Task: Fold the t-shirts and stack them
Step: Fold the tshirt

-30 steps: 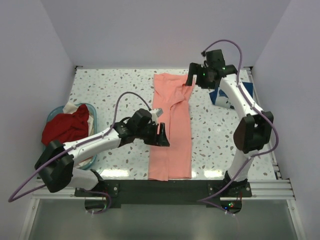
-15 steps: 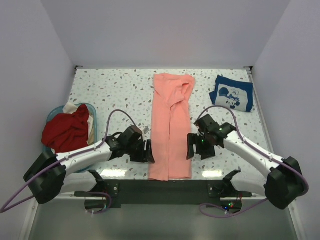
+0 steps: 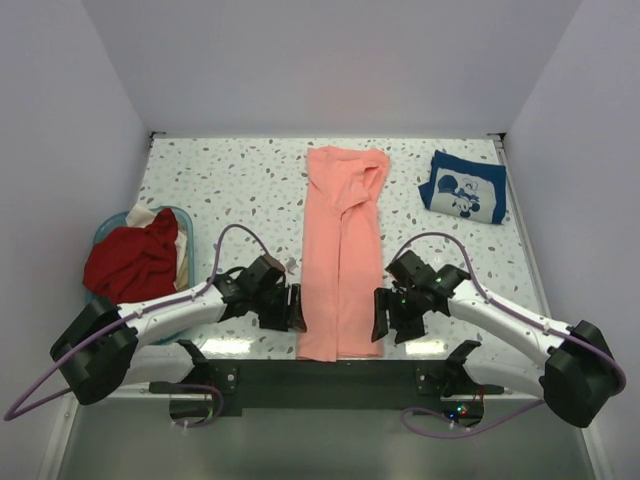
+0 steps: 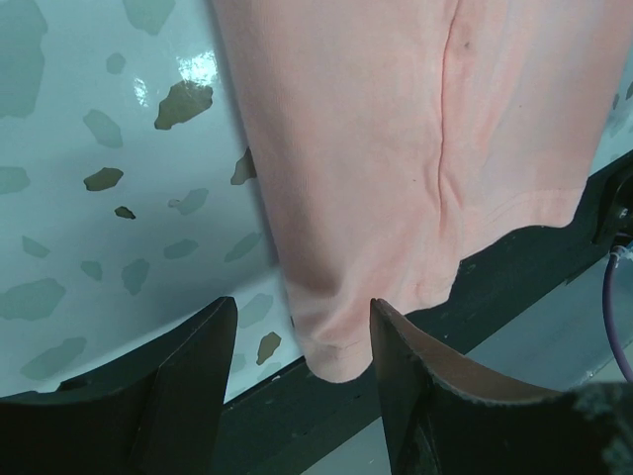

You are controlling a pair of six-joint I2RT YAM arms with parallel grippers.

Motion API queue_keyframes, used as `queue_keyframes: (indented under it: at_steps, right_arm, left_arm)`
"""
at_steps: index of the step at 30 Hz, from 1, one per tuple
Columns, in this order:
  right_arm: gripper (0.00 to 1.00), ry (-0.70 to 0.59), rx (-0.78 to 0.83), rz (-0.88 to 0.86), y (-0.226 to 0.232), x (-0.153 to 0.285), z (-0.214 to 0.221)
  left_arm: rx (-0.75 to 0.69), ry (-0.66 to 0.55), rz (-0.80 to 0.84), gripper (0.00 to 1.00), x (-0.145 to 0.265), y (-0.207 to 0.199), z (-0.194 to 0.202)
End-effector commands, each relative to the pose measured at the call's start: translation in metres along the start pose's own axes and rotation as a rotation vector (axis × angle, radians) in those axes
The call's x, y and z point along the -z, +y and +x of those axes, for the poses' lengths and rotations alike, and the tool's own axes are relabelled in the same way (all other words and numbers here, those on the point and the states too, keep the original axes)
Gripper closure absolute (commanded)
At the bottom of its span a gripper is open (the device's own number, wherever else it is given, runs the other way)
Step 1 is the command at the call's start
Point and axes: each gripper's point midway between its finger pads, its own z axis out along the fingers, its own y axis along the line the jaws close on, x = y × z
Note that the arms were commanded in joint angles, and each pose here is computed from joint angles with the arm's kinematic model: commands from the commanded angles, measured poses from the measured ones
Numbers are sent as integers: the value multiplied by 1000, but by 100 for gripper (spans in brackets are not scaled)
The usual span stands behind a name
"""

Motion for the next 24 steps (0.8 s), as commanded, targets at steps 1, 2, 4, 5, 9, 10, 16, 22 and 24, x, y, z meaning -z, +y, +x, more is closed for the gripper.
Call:
queue_keyframes:
  at_steps: [1,2,4,5,9,10,16,22,24]
  right_arm:
    - [36,16,-21,-33,11,-5,4]
    - [36,22,-24,-25,10,-7,5]
    - [37,47,-32,-1,6,-13,11]
    - [37,55,-31,8,4,-16,13]
    - [39,75,-42,15,2,-26,18]
    - [41,82,-45,7,4,-27,18]
    - [46,95,-54,13,6,-39,19]
    - [58,83,-88,47,-1,-43,18]
    - [61,79,-100,57,-4,-42,19]
  left_arm:
    - [-6,24,1,39,-1,2,5]
    - [-9,29,6,39,0,1,6]
    - [-6,39,16,40,0,1,9]
    - [-11,41,19,40,0,1,10]
    - [-25,65,39,40,-1,0,16]
    - [-27,69,40,40,-1,1,17]
    - [-43,78,42,40,1,3,21]
    - [-46,78,67,40,1,4,27]
    - [-34,87,72,40,0,6,30]
